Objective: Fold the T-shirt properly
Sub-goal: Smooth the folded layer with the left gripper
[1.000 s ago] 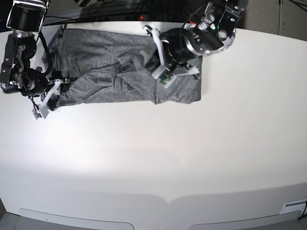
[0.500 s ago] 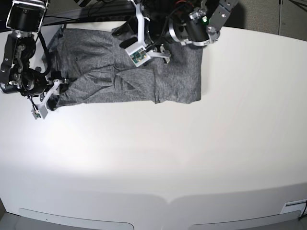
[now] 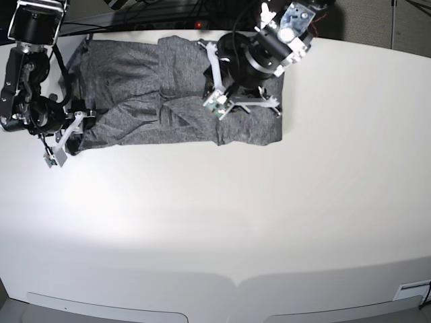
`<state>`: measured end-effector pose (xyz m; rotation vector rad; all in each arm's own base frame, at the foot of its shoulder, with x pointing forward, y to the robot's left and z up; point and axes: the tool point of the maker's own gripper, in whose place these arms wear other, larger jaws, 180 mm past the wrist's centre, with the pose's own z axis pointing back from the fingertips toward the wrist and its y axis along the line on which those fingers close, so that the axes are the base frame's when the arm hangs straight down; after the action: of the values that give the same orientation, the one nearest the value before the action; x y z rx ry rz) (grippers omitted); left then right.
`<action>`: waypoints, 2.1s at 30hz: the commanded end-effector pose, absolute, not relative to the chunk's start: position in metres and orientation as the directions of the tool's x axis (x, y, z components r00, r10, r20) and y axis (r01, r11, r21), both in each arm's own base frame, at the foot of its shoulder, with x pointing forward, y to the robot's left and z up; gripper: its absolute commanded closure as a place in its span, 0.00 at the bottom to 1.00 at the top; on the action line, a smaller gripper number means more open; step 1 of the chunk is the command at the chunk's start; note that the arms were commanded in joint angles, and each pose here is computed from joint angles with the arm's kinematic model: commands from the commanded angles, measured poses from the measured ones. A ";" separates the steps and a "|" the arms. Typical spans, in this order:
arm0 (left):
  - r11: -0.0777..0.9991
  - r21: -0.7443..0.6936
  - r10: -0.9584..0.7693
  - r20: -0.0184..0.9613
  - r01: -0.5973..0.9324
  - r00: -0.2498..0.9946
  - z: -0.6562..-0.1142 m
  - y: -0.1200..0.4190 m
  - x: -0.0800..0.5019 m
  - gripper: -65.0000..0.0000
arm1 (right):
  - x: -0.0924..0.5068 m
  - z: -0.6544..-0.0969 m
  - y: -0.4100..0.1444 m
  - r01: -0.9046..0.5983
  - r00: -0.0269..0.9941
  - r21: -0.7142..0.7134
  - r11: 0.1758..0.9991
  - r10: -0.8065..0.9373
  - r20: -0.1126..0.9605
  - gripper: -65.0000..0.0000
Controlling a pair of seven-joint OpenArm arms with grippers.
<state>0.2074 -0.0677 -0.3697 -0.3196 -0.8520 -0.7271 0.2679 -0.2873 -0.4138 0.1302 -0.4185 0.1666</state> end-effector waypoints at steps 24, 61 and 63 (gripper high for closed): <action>0.707 0.040 -0.444 0.802 0.707 0.398 -0.389 -0.088 0.223 0.73 | 0.276 -0.402 -0.295 -0.193 0.888 0.068 0.979 0.145 0.435 0.55; 0.704 -0.090 -0.204 0.924 0.704 0.322 -0.351 -0.151 0.287 0.97 | 0.275 -0.403 -0.295 -0.193 0.891 0.068 0.979 0.145 0.431 0.55; 0.704 -0.090 -0.192 0.931 0.705 0.310 -0.353 -0.152 0.290 0.82 | 0.275 -0.403 -0.295 -0.193 0.891 0.068 0.979 0.145 0.430 0.55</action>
<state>0.2827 -0.1439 -0.3721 -0.5156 -1.0504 -0.6420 0.2648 -0.2877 -0.4152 0.1288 -0.3995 0.1673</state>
